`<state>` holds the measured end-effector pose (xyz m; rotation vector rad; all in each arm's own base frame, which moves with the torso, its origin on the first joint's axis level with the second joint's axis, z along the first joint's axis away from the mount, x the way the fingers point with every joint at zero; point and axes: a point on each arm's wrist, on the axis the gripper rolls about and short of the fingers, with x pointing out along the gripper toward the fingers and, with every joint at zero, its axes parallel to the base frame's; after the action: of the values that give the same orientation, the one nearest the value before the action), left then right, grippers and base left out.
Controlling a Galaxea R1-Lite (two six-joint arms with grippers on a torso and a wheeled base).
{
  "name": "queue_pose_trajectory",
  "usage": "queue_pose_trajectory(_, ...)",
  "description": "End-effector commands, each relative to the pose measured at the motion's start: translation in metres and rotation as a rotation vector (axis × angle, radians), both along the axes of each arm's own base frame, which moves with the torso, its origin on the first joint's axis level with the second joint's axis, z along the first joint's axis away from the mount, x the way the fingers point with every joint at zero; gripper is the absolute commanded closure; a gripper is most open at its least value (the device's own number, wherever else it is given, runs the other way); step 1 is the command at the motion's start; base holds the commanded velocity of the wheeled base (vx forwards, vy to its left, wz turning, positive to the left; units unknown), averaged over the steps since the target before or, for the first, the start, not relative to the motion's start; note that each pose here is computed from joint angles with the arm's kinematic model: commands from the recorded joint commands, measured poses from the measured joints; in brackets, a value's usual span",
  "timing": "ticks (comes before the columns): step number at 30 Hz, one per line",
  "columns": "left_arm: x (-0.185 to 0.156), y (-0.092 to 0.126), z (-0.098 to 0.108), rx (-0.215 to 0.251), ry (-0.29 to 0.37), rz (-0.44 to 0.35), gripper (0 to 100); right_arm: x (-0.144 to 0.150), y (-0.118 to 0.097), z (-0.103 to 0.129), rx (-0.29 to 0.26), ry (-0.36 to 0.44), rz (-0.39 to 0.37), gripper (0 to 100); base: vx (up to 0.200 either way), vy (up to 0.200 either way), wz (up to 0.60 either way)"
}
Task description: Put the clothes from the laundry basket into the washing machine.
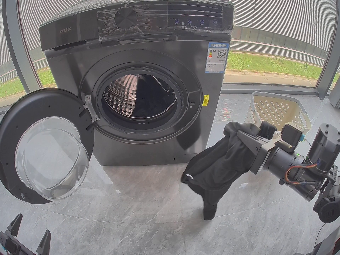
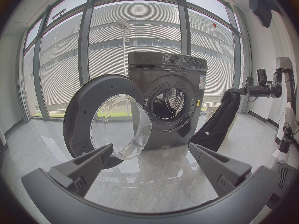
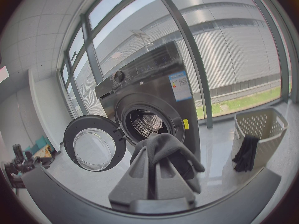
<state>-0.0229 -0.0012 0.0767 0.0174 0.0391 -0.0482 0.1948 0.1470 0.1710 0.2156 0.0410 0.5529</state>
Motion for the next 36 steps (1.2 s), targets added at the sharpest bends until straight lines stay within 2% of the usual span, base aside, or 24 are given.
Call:
queue_pose_trajectory(1,0.0,0.0,-0.005,0.0,0.0,0.0,0,-0.001,0.001,-0.015,0.002,0.078,-0.021,100,0.0,0.0,0.0)
queue_pose_trajectory(5,0.0,0.0,-0.005,0.0,0.0,0.0,0,0.018,0.001,-0.02,-0.016,0.055,-0.091,100,0.0,0.0,0.0)
queue_pose_trajectory(7,0.0,0.0,-0.005,0.0,0.0,0.0,0,0.026,-0.004,-0.018,-0.001,0.009,-0.114,100,0.0,0.0,0.0)
queue_pose_trajectory(10,0.0,0.0,-0.005,0.0,0.0,0.0,0,0.034,-0.004,-0.013,0.039,-0.051,-0.113,100,0.0,0.0,0.0)
queue_pose_trajectory(12,0.0,0.0,-0.005,0.0,0.0,0.0,0,0.034,-0.004,-0.012,0.037,-0.057,-0.091,100,0.0,0.0,0.0)
queue_pose_trajectory(14,0.0,0.0,-0.005,0.0,0.0,0.0,0,0.033,-0.005,-0.013,0.031,-0.052,-0.076,100,0.0,0.0,0.0)
queue_pose_trajectory(16,0.0,0.0,-0.005,0.0,-0.003,0.0,0,0.028,-0.011,-0.028,-0.015,0.01,-0.064,100,0.0,0.0,0.0)
queue_pose_trajectory(20,0.0,0.0,-0.005,0.0,-0.003,0.0,0,0.02,-0.012,-0.041,-0.037,0.072,-0.045,100,0.0,0.0,0.0)
queue_pose_trajectory(23,0.0,0.0,-0.005,0.0,-0.001,0.0,0,0.016,-0.008,-0.04,-0.014,0.075,-0.021,100,0.0,0.0,0.0)
queue_pose_trajectory(24,0.0,0.0,-0.005,0.0,-0.003,0.0,0,0.018,-0.005,-0.035,0.023,0.067,-0.015,100,0.0,0.0,0.0)
queue_pose_trajectory(26,0.0,0.0,-0.005,0.0,-0.003,0.0,0,0.022,-0.004,-0.032,0.044,0.063,-0.023,100,0.0,0.0,0.0)
queue_pose_trajectory(31,0.0,0.0,-0.005,0.0,-0.003,0.0,0,0.025,-0.006,-0.031,0.056,0.06,-0.015,100,0.0,0.0,0.0)
queue_pose_trajectory(32,0.0,0.0,-0.005,0.0,-0.001,0.0,0,0.029,-0.013,-0.031,0.092,0.077,0.022,100,0.0,0.0,0.0)
queue_pose_trajectory(36,0.0,0.0,-0.005,0.001,-0.003,0.0,0,0.033,-0.024,-0.027,0.117,0.045,0.054,100,0.0,0.0,0.0)
